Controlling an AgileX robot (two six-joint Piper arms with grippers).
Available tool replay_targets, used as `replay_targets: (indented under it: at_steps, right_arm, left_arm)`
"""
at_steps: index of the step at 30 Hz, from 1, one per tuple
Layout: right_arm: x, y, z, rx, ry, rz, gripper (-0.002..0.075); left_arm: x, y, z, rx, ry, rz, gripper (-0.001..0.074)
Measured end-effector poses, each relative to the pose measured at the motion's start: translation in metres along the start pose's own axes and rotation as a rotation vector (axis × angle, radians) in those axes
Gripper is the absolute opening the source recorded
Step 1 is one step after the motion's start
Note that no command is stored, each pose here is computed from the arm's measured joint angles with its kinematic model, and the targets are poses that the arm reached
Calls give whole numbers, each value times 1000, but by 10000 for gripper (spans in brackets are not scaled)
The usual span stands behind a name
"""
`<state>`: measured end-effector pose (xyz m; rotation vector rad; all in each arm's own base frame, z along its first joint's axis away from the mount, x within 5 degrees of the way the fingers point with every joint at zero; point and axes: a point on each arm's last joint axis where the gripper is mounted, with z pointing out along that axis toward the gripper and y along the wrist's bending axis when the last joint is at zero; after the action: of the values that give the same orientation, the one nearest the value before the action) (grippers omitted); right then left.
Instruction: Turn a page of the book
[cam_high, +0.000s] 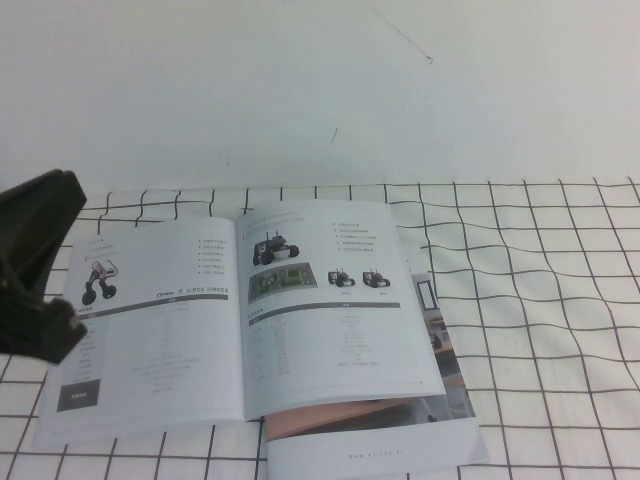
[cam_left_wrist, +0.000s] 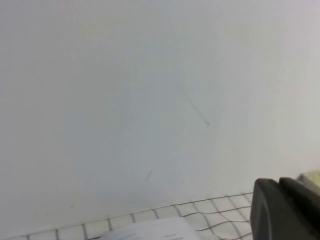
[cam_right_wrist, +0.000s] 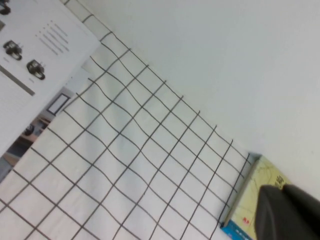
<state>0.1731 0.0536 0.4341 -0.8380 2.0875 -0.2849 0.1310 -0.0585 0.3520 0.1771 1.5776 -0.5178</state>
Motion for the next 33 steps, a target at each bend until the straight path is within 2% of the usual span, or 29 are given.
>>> replay_targets:
  at_steps: [7,11,14,19,23,33]
  right_arm:
    - [81,34,-14,35,-25,80,-2]
    - [122,55,-19,41,-90,137,-2]
    - [147,68,-23,46,-160,169,-2]
    - [173,86,-18,53,-282,217,-2]
    - [183,96,-11,46,-359,245,-2]
    - [197,113,8,-44,-288,306,-2]
  left_arm:
    - [2,-15,-21,160,-30,40,-2]
    - [4,-16,-29,181,-60,119,-2]
    - [4,-17,-32,183,-80,126,-2]
    - [5,-17,-32,186,-81,131,-2]
    - [4,-13,-32,142,-83,129,-2]
    - [5,-12,-31,129,-82,128,-2]
